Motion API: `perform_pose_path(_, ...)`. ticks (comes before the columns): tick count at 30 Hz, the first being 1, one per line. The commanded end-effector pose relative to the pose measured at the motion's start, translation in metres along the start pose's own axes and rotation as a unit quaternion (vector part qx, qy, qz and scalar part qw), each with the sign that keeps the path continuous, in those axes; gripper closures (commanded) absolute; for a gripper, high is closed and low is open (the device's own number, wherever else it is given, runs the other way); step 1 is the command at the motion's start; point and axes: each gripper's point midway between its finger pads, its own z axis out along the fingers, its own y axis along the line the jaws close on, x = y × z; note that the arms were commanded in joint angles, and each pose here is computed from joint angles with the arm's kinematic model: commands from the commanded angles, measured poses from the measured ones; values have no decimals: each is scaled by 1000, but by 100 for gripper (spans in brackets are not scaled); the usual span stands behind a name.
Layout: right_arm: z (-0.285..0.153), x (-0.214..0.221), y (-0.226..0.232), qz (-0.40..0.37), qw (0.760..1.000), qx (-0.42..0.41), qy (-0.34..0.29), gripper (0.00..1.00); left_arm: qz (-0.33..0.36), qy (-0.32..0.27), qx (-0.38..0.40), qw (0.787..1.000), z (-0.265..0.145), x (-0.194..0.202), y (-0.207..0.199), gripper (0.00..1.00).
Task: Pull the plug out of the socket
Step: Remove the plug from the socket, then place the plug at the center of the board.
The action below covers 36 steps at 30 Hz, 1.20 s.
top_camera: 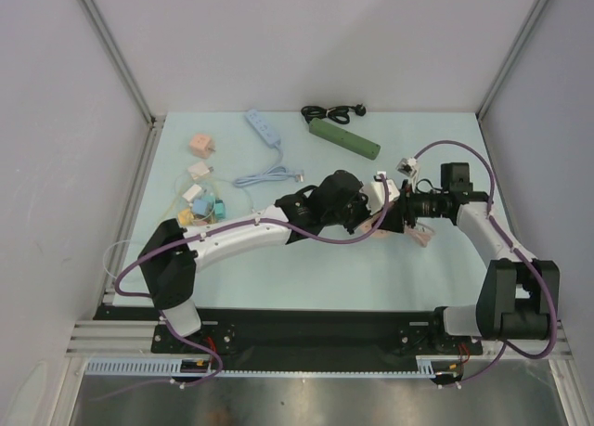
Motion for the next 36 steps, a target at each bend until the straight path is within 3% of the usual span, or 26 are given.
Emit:
perform_pose_path(1, 3, -9, 4, -27, 1000, -7, 8, 46, 4, -103, -26, 994, -28, -72, 16, 100)
perform_pose_path(2, 3, -10, 3, -29, 1000, -6, 9, 57, 4, -105, -28, 994, -29, -73, 17, 100)
perform_pose_path(3, 3, -10, 2, -28, 1000, -7, 10, 85, 3, -109, -31, 994, -30, -75, 17, 100)
perform_pose_path(4, 3, -10, 3, -26, 1000, -7, 11, 99, 3, -110, -33, 993, -31, -74, 18, 100)
perform_pose_path(7, 0, -15, -2, -34, 999, 12, 6, 100, -6, -125, -37, 991, -40, -77, 18, 100)
perform_pose_path(10, -14, -22, -30, -9, 994, 103, -23, 100, -32, -158, -41, 986, -63, -83, 17, 100)
perform_pose_path(14, -37, -26, -62, 25, 978, 200, -45, 100, -98, -200, -31, 974, -95, -89, 10, 100)
perform_pose_path(18, -46, -26, -72, 27, 970, 238, -49, 100, -152, -224, -23, 962, -125, -91, 5, 100)
perform_pose_path(25, -45, -23, -71, 12, 971, 235, -36, 100, -149, -181, -62, 970, -131, -61, 12, 100)
perform_pose_path(27, -48, -25, -63, 3, 977, 208, -45, 100, -158, -147, -107, 971, -130, -30, 25, 100)
perform_pose_path(30, -53, -33, -46, -20, 983, 170, -64, 100, -228, -167, -146, 948, -145, 4, 54, 100)
perform_pose_path(33, -57, -37, -41, -36, 981, 175, -73, 100, -331, -212, -179, 902, -176, 33, 98, 100)
perform_pose_path(35, -59, -39, -40, -38, 981, 176, -77, 100, -403, -225, -228, 857, -196, 74, 131, 100)
perform_pose_path(36, -59, -40, -39, -38, 981, 176, -78, 100, -422, -223, -231, 848, -199, 87, 136, 100)
